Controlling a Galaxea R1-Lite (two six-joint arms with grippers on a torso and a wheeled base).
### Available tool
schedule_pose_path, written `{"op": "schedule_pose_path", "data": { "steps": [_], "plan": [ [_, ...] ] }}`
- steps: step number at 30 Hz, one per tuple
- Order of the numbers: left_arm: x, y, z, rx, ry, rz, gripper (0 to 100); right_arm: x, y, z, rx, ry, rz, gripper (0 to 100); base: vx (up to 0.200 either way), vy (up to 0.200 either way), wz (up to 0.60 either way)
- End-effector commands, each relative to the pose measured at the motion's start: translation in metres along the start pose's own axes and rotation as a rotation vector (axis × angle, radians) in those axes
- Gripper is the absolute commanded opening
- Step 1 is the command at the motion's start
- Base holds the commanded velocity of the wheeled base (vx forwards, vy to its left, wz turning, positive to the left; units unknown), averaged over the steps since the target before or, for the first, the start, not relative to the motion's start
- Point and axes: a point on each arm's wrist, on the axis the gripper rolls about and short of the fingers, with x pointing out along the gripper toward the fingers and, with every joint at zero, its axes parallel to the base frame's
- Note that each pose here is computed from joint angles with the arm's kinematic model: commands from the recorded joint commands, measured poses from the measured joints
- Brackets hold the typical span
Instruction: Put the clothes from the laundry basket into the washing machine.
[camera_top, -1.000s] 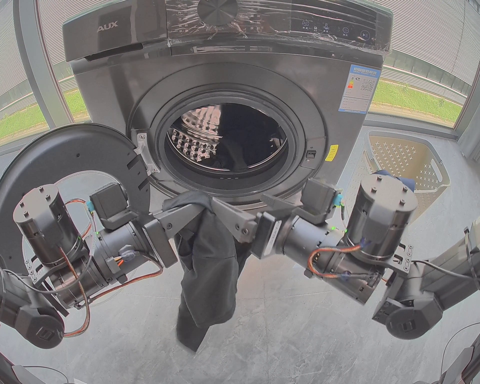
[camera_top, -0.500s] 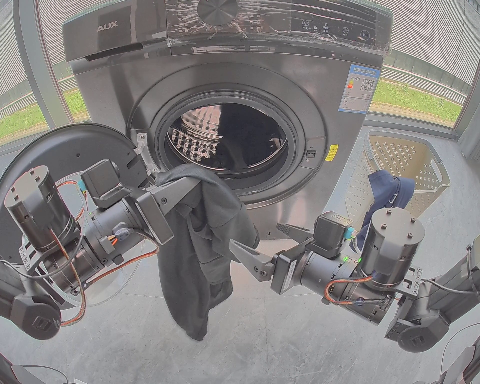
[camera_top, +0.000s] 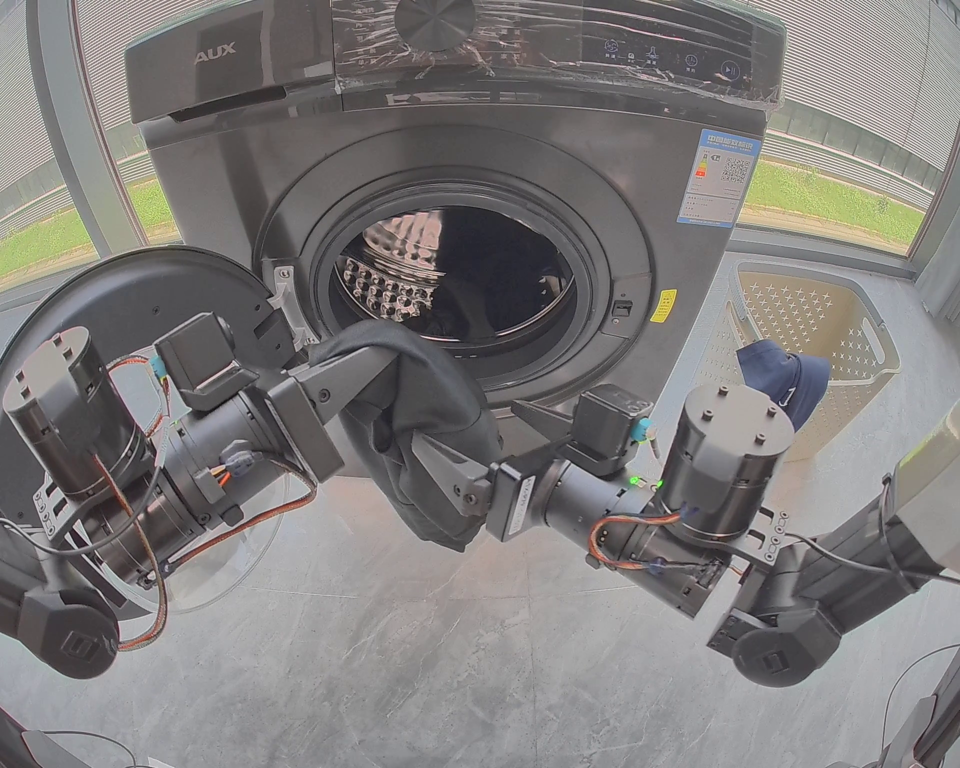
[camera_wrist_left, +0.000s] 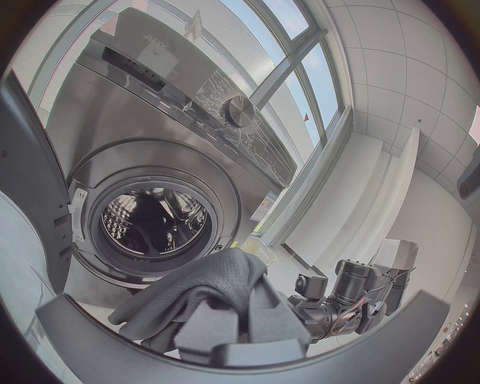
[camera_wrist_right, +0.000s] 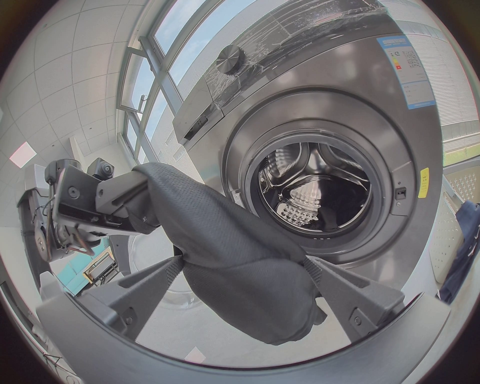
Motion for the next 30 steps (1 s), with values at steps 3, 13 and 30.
{"op": "schedule_pose_path", "data": {
  "steps": [3, 13, 30],
  "plan": [
    [0.000, 0.000, 0.000, 0.000, 0.000, 0.000, 0, 0.029, -0.001, -0.020, -0.007, 0.010, -0.003, 100, 0.000, 0.000, 0.00],
    [-0.002, -0.001, 0.003, 0.003, -0.012, -0.003, 0, 0.030, -0.041, -0.018, -0.033, 0.005, -0.117, 100, 0.000, 0.000, 0.00],
    [0.000, 0.007, 0.006, 0.009, -0.029, 0.041, 0, -0.015, -0.021, -0.042, -0.062, 0.165, -0.057, 100, 0.000, 0.000, 0.00]
  ]
}}
